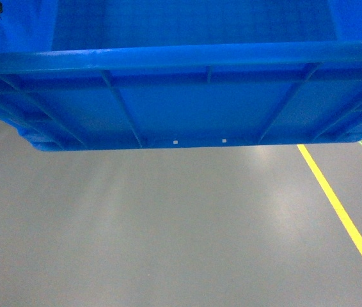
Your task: Place box next to blue box on left shelf
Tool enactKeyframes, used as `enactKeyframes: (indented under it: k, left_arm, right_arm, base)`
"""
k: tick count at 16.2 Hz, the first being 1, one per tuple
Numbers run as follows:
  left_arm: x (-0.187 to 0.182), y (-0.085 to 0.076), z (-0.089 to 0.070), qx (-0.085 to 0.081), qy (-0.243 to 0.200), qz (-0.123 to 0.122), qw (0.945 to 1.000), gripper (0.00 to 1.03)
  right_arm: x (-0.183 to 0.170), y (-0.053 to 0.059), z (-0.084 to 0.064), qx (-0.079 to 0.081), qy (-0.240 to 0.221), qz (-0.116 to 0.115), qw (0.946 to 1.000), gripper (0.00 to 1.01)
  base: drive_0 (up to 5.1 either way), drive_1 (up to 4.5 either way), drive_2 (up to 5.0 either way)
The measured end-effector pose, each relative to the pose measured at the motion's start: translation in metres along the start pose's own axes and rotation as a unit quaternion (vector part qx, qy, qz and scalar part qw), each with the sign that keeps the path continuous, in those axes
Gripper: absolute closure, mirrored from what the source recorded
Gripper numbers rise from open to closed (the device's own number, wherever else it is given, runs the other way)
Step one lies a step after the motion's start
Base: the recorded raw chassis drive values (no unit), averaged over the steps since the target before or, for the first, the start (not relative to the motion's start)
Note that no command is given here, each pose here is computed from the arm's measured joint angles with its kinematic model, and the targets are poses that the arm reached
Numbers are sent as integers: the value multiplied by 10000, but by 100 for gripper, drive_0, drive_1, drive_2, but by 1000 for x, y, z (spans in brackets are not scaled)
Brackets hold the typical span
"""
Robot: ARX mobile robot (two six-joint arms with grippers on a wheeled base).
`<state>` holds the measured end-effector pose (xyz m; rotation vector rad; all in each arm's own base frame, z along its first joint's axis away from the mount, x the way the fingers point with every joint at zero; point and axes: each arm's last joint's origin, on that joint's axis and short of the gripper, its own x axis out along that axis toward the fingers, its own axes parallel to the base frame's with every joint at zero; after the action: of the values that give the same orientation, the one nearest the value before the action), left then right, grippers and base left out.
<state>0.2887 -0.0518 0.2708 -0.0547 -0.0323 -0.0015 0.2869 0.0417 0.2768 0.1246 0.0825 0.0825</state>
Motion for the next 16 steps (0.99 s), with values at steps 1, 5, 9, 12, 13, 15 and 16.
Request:
enactKeyframes:
  k: [1,5,9,12,13,15,16]
  left_arm:
    - [0,0,0,-5,-8,7,10000,83]
    - [0,0,0,-3,12,16,10000,83]
    - [0,0,0,0,10,16,10000,83]
    - [0,0,0,-2,1,15,10000,83]
    - [0,0,0,-5,3,17,10000,83]
    - [0,0,0,1,12,20,10000,83]
    - [0,0,0,-8,-14,13,10000,83]
  right_arm:
    - [0,0,0,0,-5,3,10000,93]
    - [0,0,0,-8,4,3,10000,93]
    - [0,0,0,-3,15,0,10000,93]
    - [0,0,0,-2,4,1,10000,93]
    - [0,0,0,-6,6,-1,10000,93]
    - [0,0,-1,-3,25,1,10000,93]
    - [0,0,0,-5,-5,5,10000,93]
  base:
    - [6,438,-426]
    - [8,439,-424]
    - [1,433,-431]
    - [2,435,-431]
    - [-7,427,-440]
    - [-9,424,-443]
    - [-4,429,-437]
